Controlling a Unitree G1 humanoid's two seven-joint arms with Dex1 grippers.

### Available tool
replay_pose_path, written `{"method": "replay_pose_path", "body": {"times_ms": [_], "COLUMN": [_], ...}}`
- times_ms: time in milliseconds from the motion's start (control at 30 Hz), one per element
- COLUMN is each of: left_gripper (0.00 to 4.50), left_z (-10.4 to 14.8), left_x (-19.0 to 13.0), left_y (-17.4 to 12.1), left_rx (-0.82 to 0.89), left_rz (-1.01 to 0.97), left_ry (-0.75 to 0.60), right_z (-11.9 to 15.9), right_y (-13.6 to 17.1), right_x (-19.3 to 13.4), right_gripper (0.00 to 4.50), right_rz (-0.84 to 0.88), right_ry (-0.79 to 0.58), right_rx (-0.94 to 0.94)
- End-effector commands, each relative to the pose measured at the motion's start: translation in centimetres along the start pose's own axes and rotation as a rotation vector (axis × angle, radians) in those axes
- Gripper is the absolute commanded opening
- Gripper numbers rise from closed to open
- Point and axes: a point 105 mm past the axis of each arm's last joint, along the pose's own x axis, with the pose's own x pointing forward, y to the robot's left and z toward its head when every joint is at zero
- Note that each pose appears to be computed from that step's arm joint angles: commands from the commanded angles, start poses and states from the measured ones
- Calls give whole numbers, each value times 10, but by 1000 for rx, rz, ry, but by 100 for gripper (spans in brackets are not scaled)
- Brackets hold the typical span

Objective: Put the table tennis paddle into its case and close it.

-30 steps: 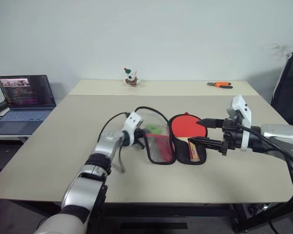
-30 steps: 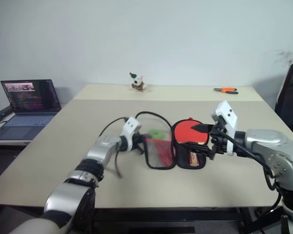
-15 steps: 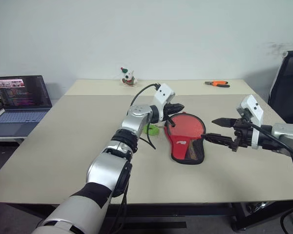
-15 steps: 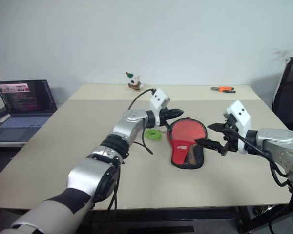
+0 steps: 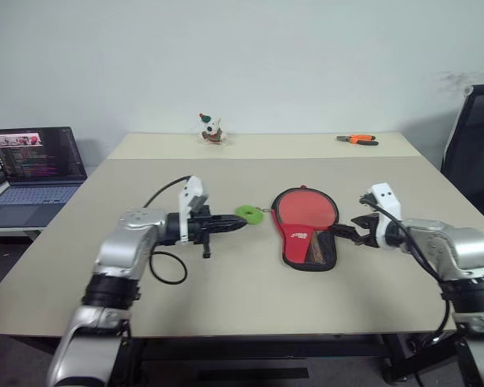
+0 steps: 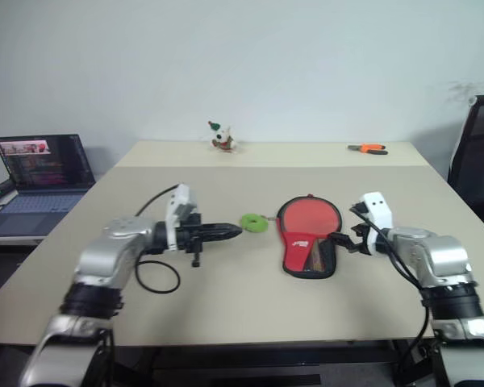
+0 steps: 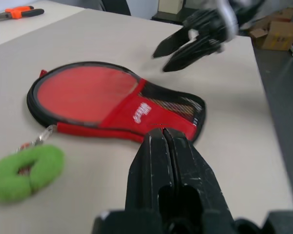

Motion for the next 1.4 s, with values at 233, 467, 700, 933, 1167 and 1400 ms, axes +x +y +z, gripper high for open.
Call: {"method": "replay_pose_path", "body": {"times_ms": [233,467,700,933,1167,1400], "left_gripper": [4,4,0,0,0,0], "left_z": [14,12,11,8,4,-6], "left_x": [-19,-22,-25,-26,-31,-45], "left_y": [-8,-9,-10,-11,-12,-29], "left_rx": [29,31,30,28,22,-11], "left_rz": [98,134,151,157,159,56], "left_ry": [-15,-4,4,18,37,87], "right_z": [-14,-28,-37,-39,-30,-7], "right_y": [-11,-2,24,33,38,81], "right_x": [35,44,47,58,71,75], "right_gripper": [450,450,362,121,1,1], "right_rz": [-43,21,132,145,164,365], "right_ry": [46,128,171,176,143,127], "right_rx": [-3,50,63,92,163,195]}}
